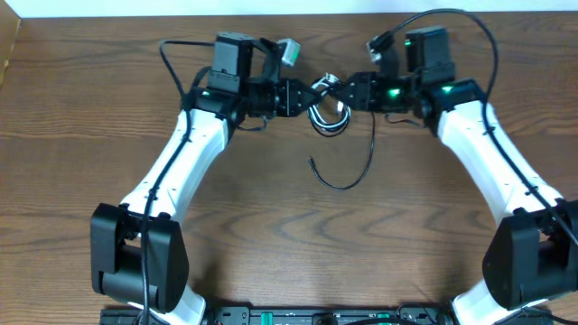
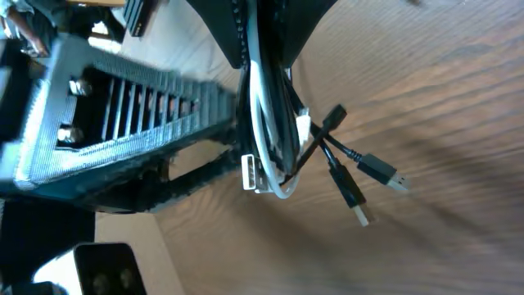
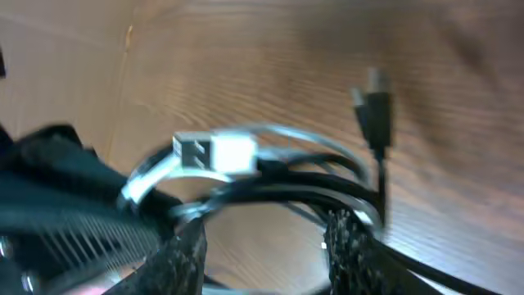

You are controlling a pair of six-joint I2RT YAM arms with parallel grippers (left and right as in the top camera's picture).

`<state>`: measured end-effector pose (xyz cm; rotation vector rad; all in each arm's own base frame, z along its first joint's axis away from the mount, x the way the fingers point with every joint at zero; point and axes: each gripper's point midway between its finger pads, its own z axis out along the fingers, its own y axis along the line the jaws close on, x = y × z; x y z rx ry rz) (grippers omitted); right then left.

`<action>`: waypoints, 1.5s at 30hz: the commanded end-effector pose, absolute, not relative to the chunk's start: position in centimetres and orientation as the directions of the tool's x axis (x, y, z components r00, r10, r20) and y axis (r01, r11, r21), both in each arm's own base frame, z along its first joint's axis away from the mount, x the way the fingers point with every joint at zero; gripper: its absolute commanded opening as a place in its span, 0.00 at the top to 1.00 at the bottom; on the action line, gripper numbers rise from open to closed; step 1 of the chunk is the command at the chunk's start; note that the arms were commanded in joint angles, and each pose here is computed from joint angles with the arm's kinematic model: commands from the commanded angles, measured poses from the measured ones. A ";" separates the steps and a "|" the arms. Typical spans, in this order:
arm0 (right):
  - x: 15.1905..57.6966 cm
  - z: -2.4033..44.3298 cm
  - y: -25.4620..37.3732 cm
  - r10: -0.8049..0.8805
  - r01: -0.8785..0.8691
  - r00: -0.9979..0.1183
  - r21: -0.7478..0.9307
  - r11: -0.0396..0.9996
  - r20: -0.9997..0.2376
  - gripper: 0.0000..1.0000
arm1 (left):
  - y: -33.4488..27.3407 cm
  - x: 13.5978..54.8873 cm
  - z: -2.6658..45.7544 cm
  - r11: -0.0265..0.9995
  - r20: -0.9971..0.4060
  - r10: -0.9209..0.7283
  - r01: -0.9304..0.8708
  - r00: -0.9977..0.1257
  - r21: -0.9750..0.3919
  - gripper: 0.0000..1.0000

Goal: Untangle cables

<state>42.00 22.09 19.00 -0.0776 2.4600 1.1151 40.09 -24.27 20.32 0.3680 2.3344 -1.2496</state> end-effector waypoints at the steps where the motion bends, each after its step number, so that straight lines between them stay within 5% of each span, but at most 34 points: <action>1: 42.9 19.7 22.4 0.234 -0.115 -0.903 0.727 0.677 -0.360 0.57 | -23.8 40.9 21.4 0.589 -0.532 -0.026 0.417 -0.846 -0.692 0.93; 13: 42.9 19.4 23.5 0.267 -0.079 -0.894 0.711 0.699 -0.361 0.63 | -25.8 40.3 21.5 0.581 -0.470 -0.064 0.350 -0.880 -0.735 0.93; 26: 43.2 18.0 22.6 0.305 -0.014 -0.884 0.670 0.742 -0.356 0.77 | -26.3 41.2 23.0 0.481 -0.218 -0.282 0.058 -0.934 -0.875 0.92; 32: 43.4 17.5 22.6 0.317 0.007 -0.886 0.675 0.737 -0.337 0.81 | -26.7 40.7 23.3 0.461 -0.203 -0.260 0.064 -0.944 -0.885 0.93; 40: 43.3 17.2 22.7 0.304 -0.003 -0.890 0.672 0.740 -0.339 0.99 | -26.6 40.7 23.3 0.461 -0.204 -0.261 0.064 -0.944 -0.885 0.93; 45: 42.4 16.9 23.0 0.153 -0.154 -0.898 0.620 0.769 -0.413 0.99 | -25.0 42.2 23.9 0.455 -0.238 -0.301 0.081 -0.923 -0.887 0.92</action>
